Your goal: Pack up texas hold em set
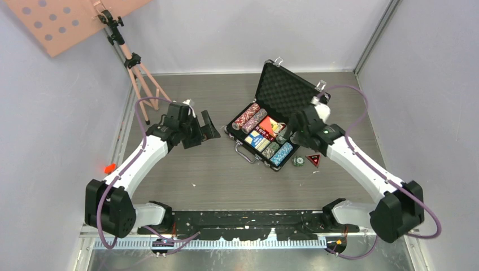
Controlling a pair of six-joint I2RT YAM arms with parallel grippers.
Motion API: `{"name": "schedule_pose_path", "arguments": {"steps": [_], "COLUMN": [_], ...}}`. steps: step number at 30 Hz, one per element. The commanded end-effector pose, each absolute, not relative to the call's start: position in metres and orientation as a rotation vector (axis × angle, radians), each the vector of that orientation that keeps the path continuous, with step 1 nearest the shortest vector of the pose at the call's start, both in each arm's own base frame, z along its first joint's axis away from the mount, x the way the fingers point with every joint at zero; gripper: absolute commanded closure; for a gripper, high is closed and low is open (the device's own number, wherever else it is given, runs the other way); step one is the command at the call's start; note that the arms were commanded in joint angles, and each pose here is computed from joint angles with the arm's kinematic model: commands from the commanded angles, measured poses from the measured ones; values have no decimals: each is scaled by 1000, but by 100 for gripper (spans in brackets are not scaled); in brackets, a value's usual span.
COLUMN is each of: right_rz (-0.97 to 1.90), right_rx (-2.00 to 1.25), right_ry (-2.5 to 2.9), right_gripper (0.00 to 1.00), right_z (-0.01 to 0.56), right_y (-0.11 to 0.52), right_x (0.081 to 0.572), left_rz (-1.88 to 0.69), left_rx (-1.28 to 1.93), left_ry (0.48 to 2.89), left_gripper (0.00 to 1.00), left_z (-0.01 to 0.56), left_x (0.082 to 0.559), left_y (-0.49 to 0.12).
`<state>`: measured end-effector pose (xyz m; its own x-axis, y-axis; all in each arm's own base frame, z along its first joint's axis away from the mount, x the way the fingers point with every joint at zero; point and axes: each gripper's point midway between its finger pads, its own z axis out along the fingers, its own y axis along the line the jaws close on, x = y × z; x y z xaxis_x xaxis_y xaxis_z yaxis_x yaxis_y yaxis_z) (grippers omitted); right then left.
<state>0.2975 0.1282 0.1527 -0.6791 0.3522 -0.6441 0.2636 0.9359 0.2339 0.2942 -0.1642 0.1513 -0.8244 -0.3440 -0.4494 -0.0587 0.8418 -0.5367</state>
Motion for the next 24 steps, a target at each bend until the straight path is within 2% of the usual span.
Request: {"name": "schedule_pose_path", "arguments": {"steps": [1, 8, 18, 24], "right_rz": [-30, -185, -262, -203], "right_rx": [680, 983, 1163, 1248], "right_ry": [2349, 2342, 2336, 2317], "right_gripper": [1, 0, 2, 5], "right_z": [132, 102, 68, 47], "right_y": [58, 20, 11, 18], "right_x": [264, 250, 253, 265], "left_rz": [-608, -686, -706, -689], "left_rx": [-276, -240, -212, -215], "left_ry": [2407, 2323, 2399, 2410], "left_gripper": [0, 0, 0, 0], "left_z": [161, 170, 152, 150], "left_x": [306, 308, 305, 304], "left_y": [-154, -161, -163, -160]}}
